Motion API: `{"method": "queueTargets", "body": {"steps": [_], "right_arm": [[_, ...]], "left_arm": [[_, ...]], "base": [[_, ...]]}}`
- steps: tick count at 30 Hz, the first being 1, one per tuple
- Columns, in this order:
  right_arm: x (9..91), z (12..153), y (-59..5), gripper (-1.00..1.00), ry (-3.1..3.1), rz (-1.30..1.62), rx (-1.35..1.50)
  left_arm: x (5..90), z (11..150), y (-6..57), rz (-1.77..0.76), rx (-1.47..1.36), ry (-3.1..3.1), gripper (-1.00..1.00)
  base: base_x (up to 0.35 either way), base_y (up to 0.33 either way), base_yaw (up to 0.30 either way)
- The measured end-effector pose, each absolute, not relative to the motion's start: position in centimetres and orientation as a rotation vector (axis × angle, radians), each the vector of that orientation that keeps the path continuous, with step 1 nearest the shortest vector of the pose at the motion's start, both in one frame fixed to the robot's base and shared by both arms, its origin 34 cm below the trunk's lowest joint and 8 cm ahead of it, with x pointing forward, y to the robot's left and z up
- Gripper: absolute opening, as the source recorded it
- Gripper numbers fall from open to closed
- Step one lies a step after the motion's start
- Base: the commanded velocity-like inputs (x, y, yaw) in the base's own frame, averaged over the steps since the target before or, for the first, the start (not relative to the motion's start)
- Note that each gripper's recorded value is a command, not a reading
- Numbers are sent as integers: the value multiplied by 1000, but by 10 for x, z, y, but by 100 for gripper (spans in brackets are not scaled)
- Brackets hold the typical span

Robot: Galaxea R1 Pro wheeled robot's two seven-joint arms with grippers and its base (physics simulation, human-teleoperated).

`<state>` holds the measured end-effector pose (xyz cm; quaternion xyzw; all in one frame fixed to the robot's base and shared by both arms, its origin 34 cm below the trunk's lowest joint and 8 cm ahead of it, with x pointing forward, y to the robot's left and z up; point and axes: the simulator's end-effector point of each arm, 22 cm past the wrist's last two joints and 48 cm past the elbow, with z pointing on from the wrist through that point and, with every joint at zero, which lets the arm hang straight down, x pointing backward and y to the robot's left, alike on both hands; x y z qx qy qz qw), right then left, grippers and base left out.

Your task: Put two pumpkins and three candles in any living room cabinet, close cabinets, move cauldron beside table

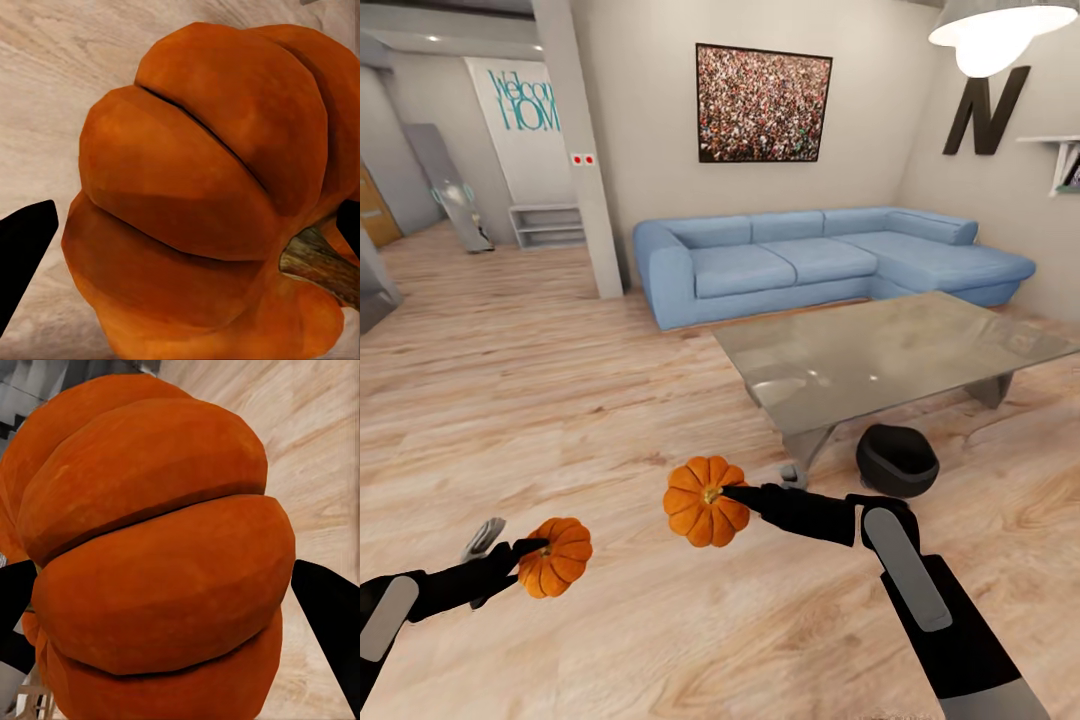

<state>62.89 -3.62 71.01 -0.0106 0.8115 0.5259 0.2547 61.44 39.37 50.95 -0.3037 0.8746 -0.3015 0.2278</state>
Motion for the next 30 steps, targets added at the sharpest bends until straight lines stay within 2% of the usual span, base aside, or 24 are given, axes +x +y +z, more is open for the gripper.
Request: {"method": "queueTargets", "body": {"steps": [16,24,30], "right_arm": [[644,740,-53,-100,2202,1408,38],[646,759,-53,-100,2202,1407,37],[646,769,-53,-100,2207,1411,45]], "left_arm": [[623,552,394,-836,-829,2392,-100],[627,572,394,-837,-824,2385,-100],[629,588,394,-839,-820,2378,-100]], "base": [[-1,0,-222],[-236,0,-222],[-44,0,-222]]}}
